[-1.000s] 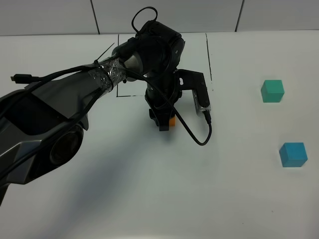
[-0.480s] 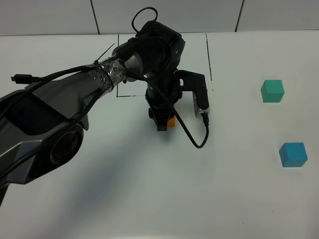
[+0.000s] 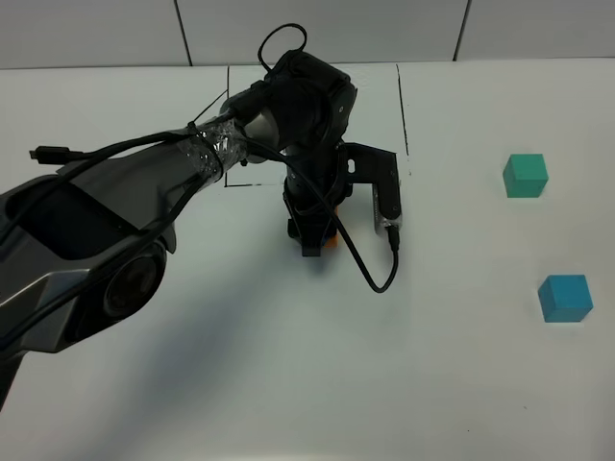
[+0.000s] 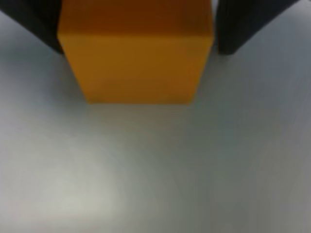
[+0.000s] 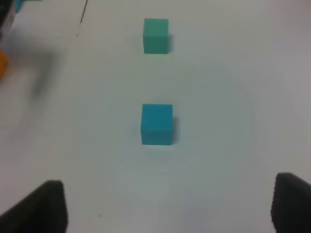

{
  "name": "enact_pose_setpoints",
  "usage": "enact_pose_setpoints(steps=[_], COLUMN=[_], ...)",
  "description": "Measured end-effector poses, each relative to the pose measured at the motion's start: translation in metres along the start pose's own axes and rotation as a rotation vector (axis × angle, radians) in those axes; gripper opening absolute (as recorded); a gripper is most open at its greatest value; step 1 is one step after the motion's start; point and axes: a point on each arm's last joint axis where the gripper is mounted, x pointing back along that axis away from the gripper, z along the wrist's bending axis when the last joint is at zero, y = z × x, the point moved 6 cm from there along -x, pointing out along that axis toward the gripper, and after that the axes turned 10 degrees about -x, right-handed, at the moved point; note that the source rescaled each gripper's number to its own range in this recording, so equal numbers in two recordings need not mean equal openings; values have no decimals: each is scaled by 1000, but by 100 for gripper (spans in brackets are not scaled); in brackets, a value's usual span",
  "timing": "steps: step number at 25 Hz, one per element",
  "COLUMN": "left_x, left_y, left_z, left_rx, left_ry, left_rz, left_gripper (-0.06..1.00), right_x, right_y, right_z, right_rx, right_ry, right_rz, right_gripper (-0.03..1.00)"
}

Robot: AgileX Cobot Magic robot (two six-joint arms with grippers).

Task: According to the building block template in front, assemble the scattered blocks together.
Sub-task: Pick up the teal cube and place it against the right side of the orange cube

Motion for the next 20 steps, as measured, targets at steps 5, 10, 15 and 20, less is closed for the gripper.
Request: enact_pose_setpoints(steps=[5,10,15,20], left_x=[16,55,94,124], left_y=[6,9,-3,-58], left_z=[-2,-3,3,22], left_rx=[21,78,252,537], left_ry=[0,31,98,161], left_rz=[-55,-116,-147,-154], left_gripper=[95,100,92,85], right_x=[0,0,0,0], right_y=[0,0,0,0], right_z=[0,0,0,0], right_rx=[0,-1,-2,-2], right_ry=[1,3,3,3], right_rz=[0,0,0,0], right_gripper=[72,72,72,72])
